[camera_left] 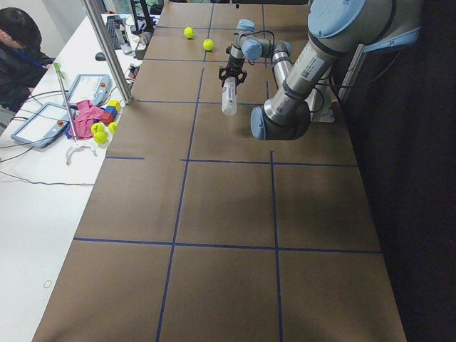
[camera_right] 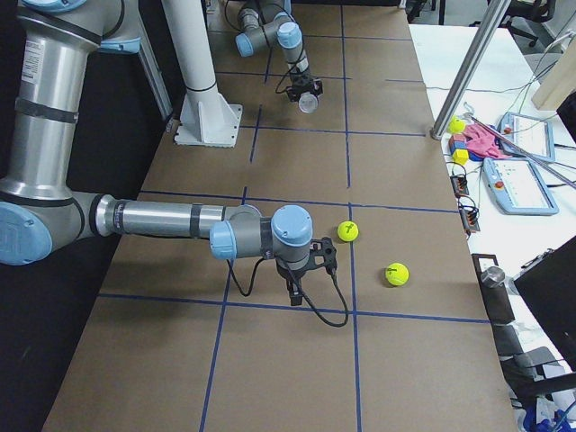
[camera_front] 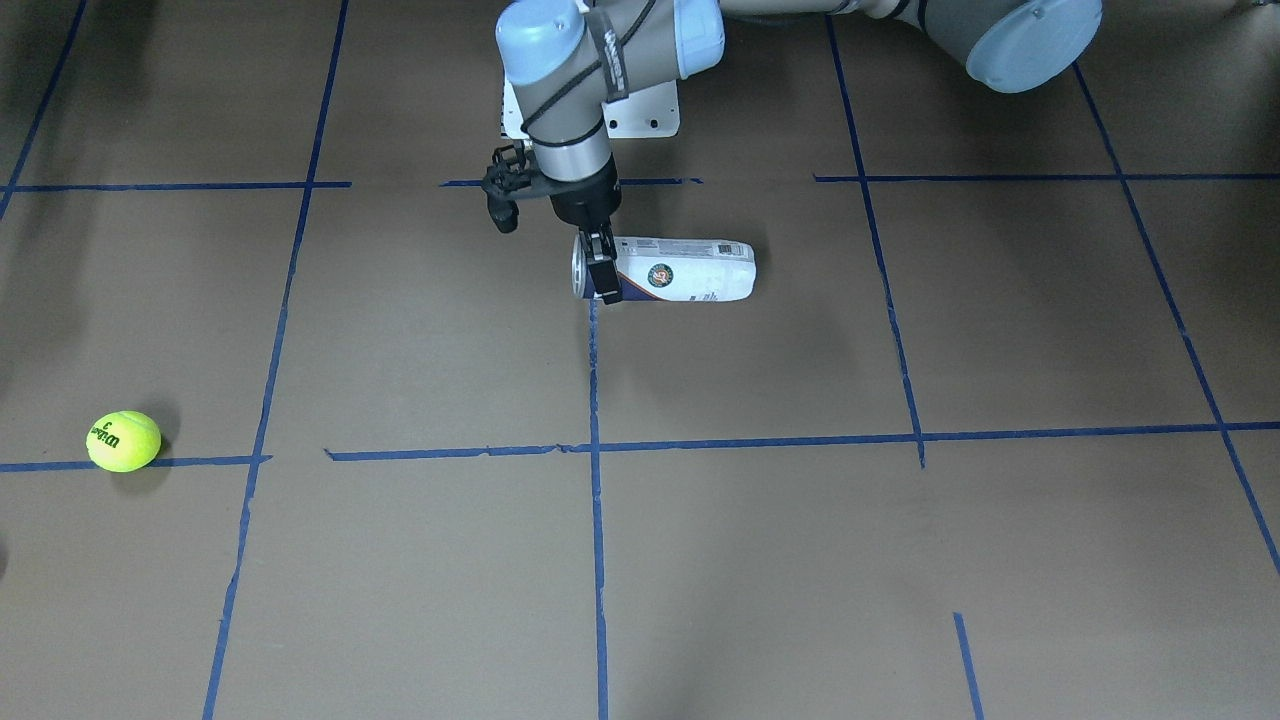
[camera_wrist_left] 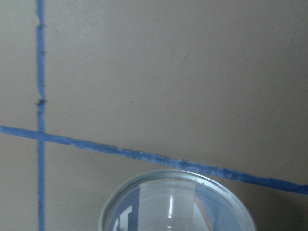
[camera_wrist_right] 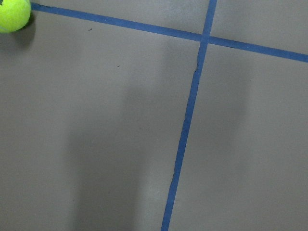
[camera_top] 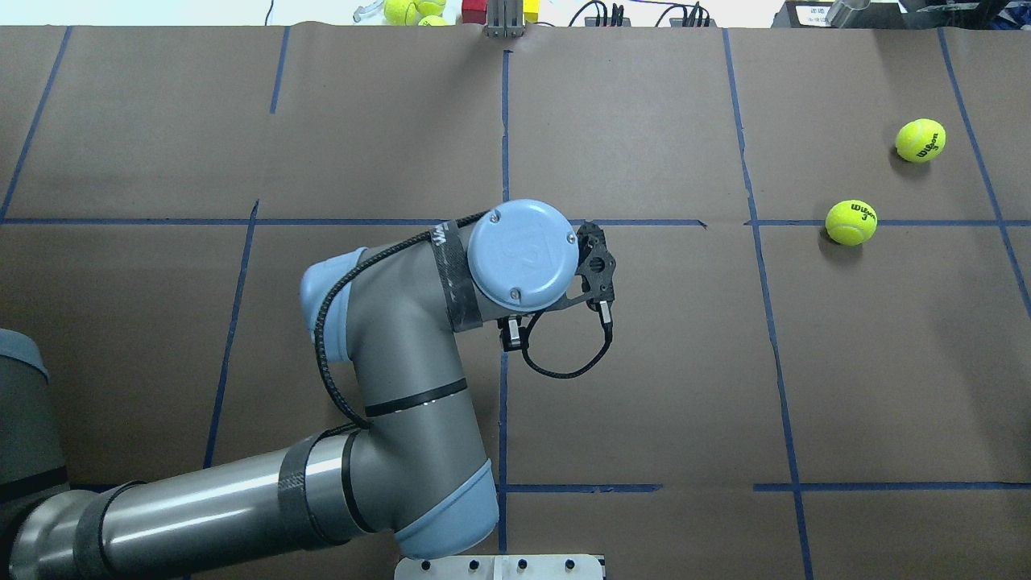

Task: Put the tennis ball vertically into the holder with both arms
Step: 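Lift and rotate the can upright with the left gripper, open end up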

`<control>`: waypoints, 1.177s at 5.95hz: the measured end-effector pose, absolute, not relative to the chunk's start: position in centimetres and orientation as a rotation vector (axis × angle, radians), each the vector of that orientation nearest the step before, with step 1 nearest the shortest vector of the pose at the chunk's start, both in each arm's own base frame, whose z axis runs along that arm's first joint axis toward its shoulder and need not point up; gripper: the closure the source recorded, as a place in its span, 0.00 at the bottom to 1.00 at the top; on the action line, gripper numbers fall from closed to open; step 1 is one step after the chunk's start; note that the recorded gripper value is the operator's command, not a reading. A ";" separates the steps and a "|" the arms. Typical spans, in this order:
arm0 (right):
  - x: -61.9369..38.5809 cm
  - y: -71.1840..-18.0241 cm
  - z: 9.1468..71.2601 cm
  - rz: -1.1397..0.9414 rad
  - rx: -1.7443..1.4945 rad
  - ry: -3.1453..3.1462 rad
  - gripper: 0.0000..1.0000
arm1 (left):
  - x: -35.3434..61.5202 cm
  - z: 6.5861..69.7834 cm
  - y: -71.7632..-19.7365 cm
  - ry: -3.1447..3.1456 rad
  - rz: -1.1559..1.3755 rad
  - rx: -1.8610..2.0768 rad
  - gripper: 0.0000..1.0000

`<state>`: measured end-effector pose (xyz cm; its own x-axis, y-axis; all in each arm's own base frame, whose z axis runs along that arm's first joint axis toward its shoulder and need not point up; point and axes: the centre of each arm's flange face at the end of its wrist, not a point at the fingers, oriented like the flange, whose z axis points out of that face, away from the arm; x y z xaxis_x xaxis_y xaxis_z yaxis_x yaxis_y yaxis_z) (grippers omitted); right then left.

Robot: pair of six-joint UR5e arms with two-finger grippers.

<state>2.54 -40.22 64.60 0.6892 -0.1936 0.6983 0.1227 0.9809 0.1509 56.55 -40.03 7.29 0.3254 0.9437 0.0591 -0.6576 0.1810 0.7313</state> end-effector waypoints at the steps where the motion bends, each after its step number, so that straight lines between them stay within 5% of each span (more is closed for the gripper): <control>1: 2.5 -40.2 64.6 -0.177 0.095 -0.791 0.00 | 54.1 5.2 -40.8 0.575 1.116 0.797 0.36; 3: 2.5 -40.2 64.6 -0.177 0.095 -0.791 0.00 | 50.2 2.8 -42.2 0.815 0.958 0.947 0.36; 7: 2.5 -40.2 64.6 -0.177 0.095 -0.791 0.00 | 46.8 10.4 -41.2 1.258 0.664 1.284 0.34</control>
<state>2.55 -40.22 64.61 0.6894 -0.1936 0.6980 0.1227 0.9809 0.1510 46.78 -41.21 10.37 0.2626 0.9150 -0.3063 0.2626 0.2377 0.9352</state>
